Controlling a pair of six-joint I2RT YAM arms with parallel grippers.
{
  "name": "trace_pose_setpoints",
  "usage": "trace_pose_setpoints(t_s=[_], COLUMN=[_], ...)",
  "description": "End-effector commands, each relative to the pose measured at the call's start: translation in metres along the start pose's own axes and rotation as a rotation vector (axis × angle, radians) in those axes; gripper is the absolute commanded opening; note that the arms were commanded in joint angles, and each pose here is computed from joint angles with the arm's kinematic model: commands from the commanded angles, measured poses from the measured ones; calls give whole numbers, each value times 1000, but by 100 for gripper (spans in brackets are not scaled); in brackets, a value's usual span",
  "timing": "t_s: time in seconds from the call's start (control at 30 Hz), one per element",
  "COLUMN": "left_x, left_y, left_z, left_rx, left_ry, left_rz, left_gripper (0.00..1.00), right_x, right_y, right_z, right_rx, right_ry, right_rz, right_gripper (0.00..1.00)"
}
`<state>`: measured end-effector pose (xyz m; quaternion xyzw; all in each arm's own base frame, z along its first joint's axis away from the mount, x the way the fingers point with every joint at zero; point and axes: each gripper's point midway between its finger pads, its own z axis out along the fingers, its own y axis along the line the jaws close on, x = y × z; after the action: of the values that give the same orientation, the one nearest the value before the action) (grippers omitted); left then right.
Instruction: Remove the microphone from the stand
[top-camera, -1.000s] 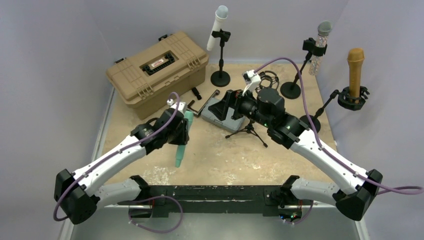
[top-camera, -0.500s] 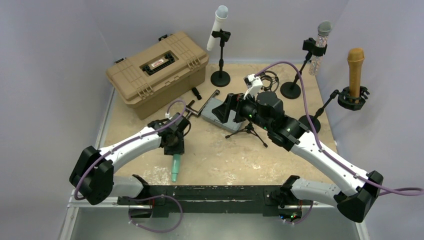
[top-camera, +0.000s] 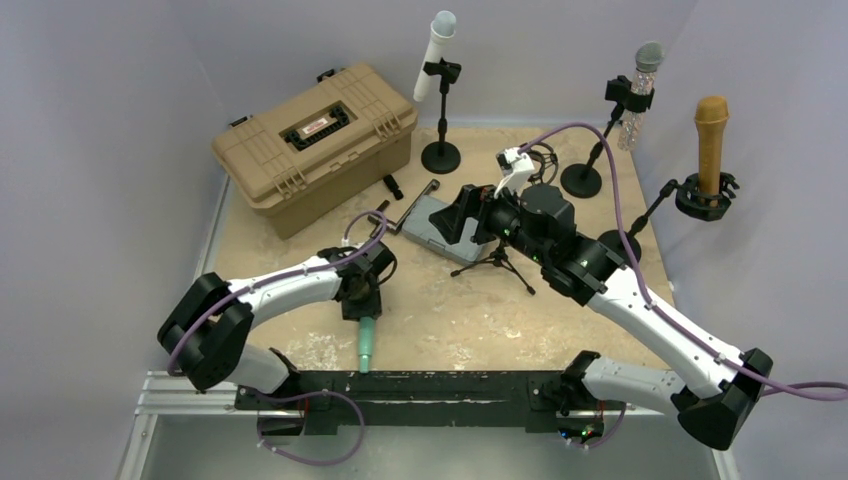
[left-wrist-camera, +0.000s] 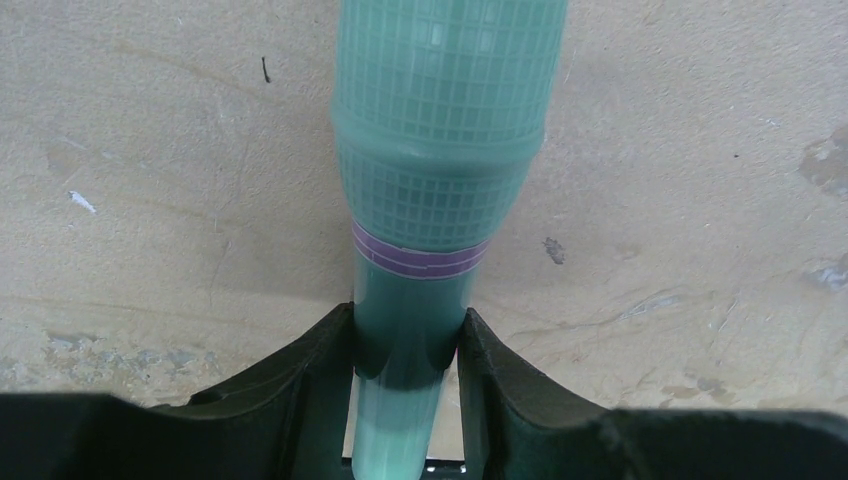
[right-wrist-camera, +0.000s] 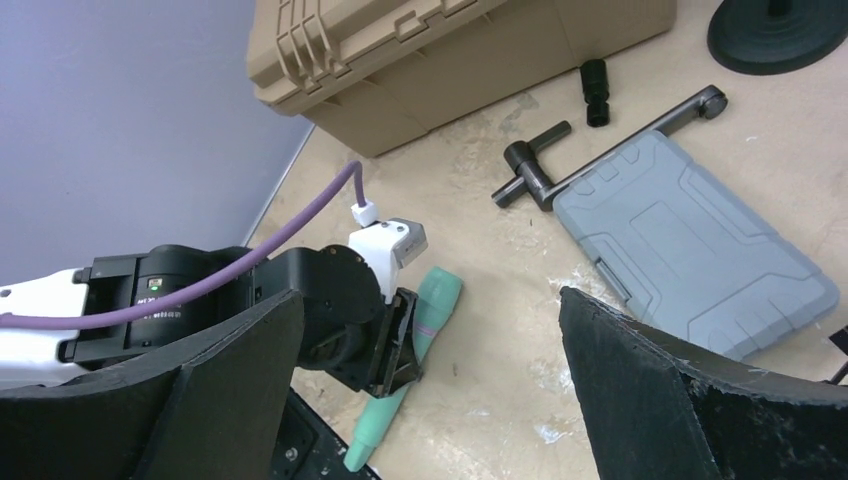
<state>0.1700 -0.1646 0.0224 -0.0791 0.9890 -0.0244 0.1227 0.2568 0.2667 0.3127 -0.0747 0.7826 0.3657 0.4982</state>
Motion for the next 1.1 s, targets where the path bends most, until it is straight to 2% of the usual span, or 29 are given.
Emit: trace_pose_setpoints(t_s=[0.0, 0.13, 0.47, 0.5, 0.8, 1.07], left_x=[-7, -6, -10, -11, -27, -44], left_y=[-10, -9, -8, -9, -16, -30], left_z=[7, 10, -2, -4, -36, -82], left_rx=[14, 14, 35, 42, 120, 271], left_ry=[-20, -19, -50, -58, -139, -256], left_rz=[-2, -8, -4, -3, 7, 47], left_gripper=[10, 28, 58, 64, 67, 68], right_x=[-10, -11, -9, -9, -13, 30], right_y=[-4, -10, -26, -28, -69, -118], right_z=[-6, -8, -15, -19, -66, -70], right_rx=[24, 57, 137, 148, 353, 526], right_ry=[-43, -44, -19, -12, -78, -34], right_rz=[-28, -43, -114, -123, -113, -53], right_gripper=[97, 97, 97, 97, 95, 94])
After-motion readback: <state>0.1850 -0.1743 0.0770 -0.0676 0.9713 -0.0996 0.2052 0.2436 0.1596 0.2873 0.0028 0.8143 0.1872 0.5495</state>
